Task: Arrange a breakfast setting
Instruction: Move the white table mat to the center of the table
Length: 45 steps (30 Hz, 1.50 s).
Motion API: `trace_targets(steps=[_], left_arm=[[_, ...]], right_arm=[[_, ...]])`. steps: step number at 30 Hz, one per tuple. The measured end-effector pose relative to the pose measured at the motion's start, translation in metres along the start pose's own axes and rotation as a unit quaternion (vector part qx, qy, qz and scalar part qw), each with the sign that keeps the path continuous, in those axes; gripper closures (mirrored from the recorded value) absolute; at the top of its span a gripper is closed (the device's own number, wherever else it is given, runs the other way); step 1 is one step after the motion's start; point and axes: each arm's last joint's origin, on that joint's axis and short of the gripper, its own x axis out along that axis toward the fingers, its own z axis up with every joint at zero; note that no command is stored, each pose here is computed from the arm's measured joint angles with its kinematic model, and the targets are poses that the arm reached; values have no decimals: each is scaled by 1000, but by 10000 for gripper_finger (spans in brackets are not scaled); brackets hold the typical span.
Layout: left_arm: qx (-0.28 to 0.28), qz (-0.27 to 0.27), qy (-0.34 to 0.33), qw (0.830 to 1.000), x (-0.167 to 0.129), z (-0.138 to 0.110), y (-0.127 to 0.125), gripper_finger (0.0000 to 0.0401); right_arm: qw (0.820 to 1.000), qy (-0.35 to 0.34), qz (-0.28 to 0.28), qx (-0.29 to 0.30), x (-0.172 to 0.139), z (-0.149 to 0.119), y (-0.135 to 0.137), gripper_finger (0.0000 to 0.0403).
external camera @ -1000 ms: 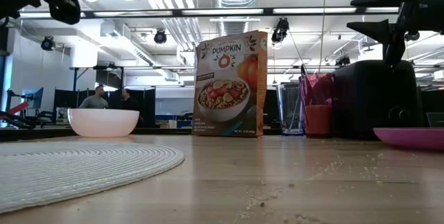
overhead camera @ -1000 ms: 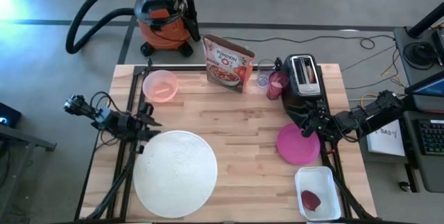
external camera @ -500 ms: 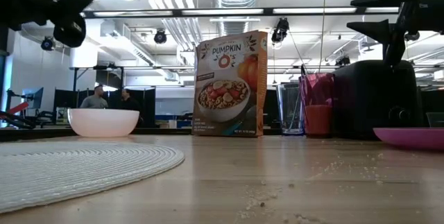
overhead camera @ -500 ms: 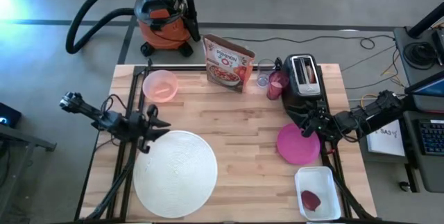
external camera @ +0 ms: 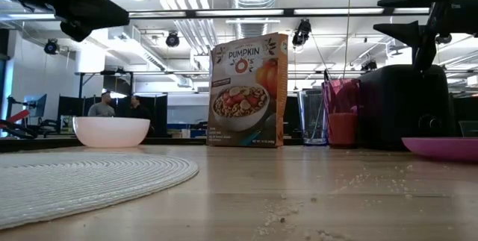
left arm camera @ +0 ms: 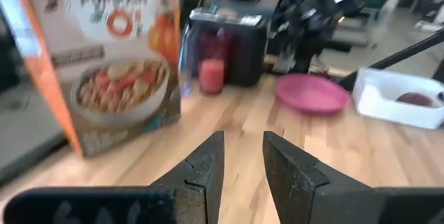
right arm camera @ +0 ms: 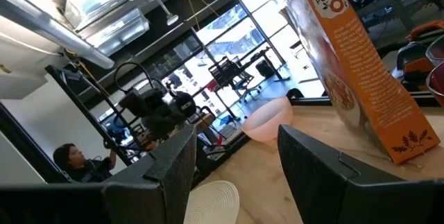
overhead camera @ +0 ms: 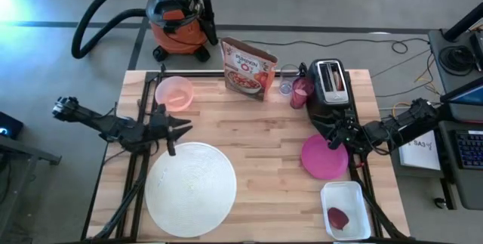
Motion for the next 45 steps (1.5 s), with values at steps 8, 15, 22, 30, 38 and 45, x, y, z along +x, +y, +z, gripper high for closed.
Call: trace_targets(steps=[8, 15, 22, 30, 38, 45], left_arm=[[-48, 21, 159, 986, 15, -16, -11, 317], [-102, 26, 287, 952, 35, -49, -25, 317], [-117, 11, 420, 900, 48, -77, -39, 317], [-80, -12, 481, 873, 49, -76, -69, 317], [-70, -8, 531, 844, 33, -90, -108, 317], [-30, -17, 537, 843, 37, -97, -142, 317]], right_arm=[[1000, 0, 0, 0, 0, 0, 0, 211], [1000, 0, 0, 0, 0, 0, 0, 211], [1000, 0, 0, 0, 0, 0, 0, 211], [1000, 0, 0, 0, 0, 0, 0, 211], [1000, 0, 0, 0, 0, 0, 0, 211], [1000, 0, 0, 0, 0, 0, 0, 211]])
